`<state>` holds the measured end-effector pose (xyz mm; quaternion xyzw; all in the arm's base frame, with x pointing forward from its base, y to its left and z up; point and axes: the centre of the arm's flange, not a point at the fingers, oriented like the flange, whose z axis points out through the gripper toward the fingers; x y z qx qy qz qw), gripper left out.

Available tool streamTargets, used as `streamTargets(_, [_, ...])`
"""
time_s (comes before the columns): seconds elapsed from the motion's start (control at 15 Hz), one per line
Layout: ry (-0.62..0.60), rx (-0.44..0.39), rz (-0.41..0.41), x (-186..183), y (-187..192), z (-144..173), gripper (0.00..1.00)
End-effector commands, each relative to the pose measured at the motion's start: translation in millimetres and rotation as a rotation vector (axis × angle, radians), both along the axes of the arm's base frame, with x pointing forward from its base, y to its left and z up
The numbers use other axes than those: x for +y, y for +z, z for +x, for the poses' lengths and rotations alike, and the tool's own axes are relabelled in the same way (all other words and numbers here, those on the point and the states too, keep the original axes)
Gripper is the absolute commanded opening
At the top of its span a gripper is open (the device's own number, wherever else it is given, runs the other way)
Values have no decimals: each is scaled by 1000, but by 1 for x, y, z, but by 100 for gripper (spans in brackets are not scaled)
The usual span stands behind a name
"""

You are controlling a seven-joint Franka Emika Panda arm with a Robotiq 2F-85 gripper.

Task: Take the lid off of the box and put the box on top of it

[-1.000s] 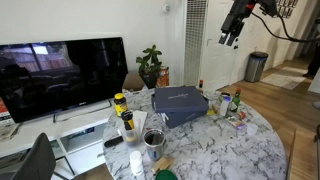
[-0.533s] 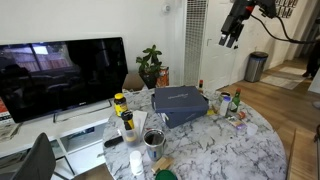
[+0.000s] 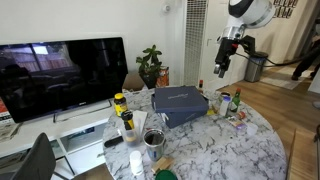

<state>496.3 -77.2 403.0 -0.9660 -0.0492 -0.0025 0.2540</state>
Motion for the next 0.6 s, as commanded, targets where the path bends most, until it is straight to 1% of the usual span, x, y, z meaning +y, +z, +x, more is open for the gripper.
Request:
streamTargets(0.0, [75,95,108,-25,-69,24,100])
streamTargets(0.13, [95,111,173,-36,-104,27,100])
streamTargets(0.33, [88,108,255,-47,-144,35,100])
streamTargets(0.4, [82,109,192,-37,-125,16,100])
streamTargets(0.53, [79,121,201,-40,-137,19,100])
